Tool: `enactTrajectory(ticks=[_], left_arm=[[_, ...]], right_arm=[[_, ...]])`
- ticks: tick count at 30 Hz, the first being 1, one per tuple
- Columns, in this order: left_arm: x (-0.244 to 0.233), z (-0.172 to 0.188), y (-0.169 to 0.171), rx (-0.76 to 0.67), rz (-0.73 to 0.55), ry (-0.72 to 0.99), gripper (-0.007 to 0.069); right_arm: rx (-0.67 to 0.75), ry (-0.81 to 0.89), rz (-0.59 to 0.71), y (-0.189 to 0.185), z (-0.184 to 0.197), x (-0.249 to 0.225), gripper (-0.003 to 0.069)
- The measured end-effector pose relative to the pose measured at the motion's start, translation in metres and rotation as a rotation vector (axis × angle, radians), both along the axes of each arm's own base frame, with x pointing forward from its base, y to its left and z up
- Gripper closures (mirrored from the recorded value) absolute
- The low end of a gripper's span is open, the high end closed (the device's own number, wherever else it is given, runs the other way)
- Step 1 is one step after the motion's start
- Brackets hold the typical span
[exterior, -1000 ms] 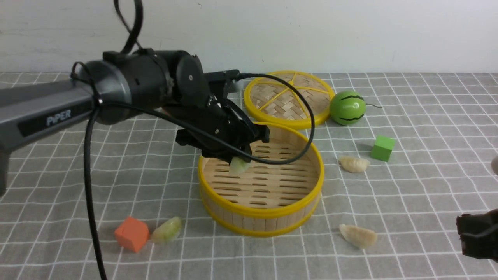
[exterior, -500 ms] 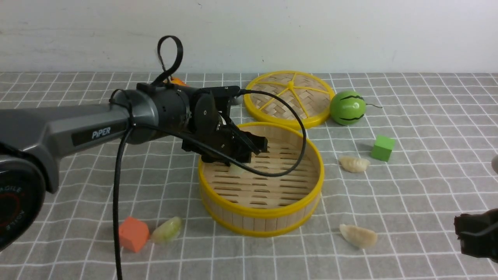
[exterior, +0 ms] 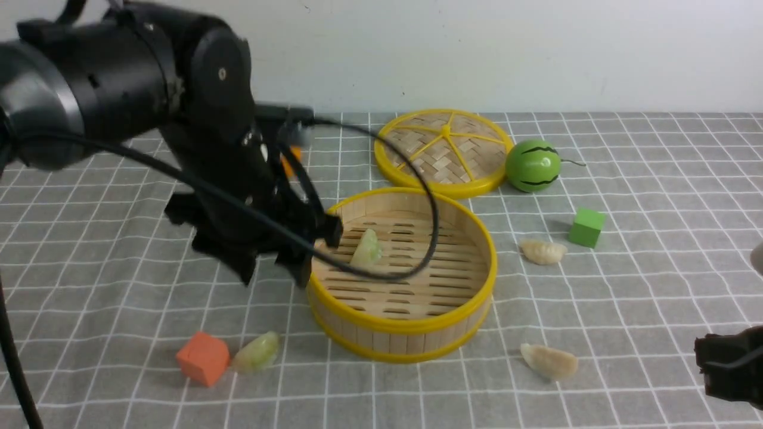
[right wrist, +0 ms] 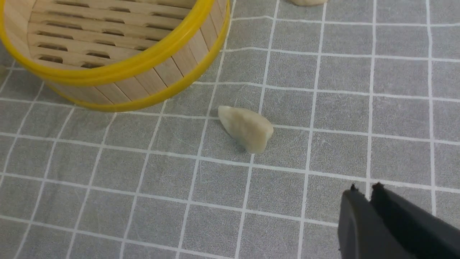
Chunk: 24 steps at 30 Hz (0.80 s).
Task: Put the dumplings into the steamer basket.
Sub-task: Use the left arm to grab a dumpling
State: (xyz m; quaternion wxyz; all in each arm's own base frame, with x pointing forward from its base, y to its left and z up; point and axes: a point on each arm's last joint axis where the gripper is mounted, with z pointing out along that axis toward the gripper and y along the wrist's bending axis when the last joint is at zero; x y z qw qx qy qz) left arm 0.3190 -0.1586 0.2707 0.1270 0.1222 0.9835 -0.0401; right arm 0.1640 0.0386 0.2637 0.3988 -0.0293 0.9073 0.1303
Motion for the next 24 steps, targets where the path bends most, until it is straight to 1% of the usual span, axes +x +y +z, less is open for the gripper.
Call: enactTrajectory(ticks=[1,3,5,8,9,13,14,15,16,18,21,23,24], left_arm=[[-0.003,-0.016,0.002,0.025,-0.016,0.026,0.0157],[-0.003,-0.033,0.004,0.045,-0.032,0.028,0.0158],[0.0,-0.051,0.005,0.063,-0.059,-0.015,0.0158],[0.006,-0.067,0.003,0.071,-0.076,-0.043,0.0164],[0.006,-0.067,0.003,0.071,-0.077,-0.047,0.0165],[0.016,-0.094,0.002,0.13,-0.12,-0.046,0.0238],[0.018,-0.101,0.002,0.149,-0.13,-0.037,0.0271],[0.018,-0.102,0.002,0.15,-0.131,-0.034,0.0279],[0.019,-0.108,0.003,0.167,-0.139,-0.022,0.0349],[0.019,-0.108,0.003,0.174,-0.137,-0.011,0.0435],[0.015,-0.103,0.005,0.198,-0.123,0.049,0.0435],[0.012,-0.086,0.005,0.179,-0.099,0.06,0.0435],[0.012,-0.068,0.003,0.139,-0.085,0.025,0.0435]], right_arm=[[0.0,-0.001,0.0,0.0,0.0,0.0,0.0603],[0.0,-0.001,0.0,0.0,0.0,0.0,0.0601],[0.01,-0.001,-0.004,0.0,0.0,0.0,0.0599],[0.022,0.001,-0.007,0.001,0.0,0.0,0.0598],[0.022,0.001,-0.007,0.001,0.0,0.0,0.0598],[0.024,0.002,-0.007,0.001,0.0,0.0,0.0597],[0.024,0.002,-0.007,0.001,0.0,0.0,0.0597],[0.024,0.002,-0.007,0.001,0.0,0.0,0.0597],[0.024,0.002,-0.007,0.001,0.0,0.0,0.0597],[0.024,0.003,-0.007,0.001,0.0,0.0,0.0597],[0.025,0.003,-0.007,0.001,0.0,0.0,0.0597],[0.025,0.003,-0.007,0.001,0.0,0.0,0.0595],[0.025,0.003,-0.007,0.001,0.0,0.0,0.0594]])
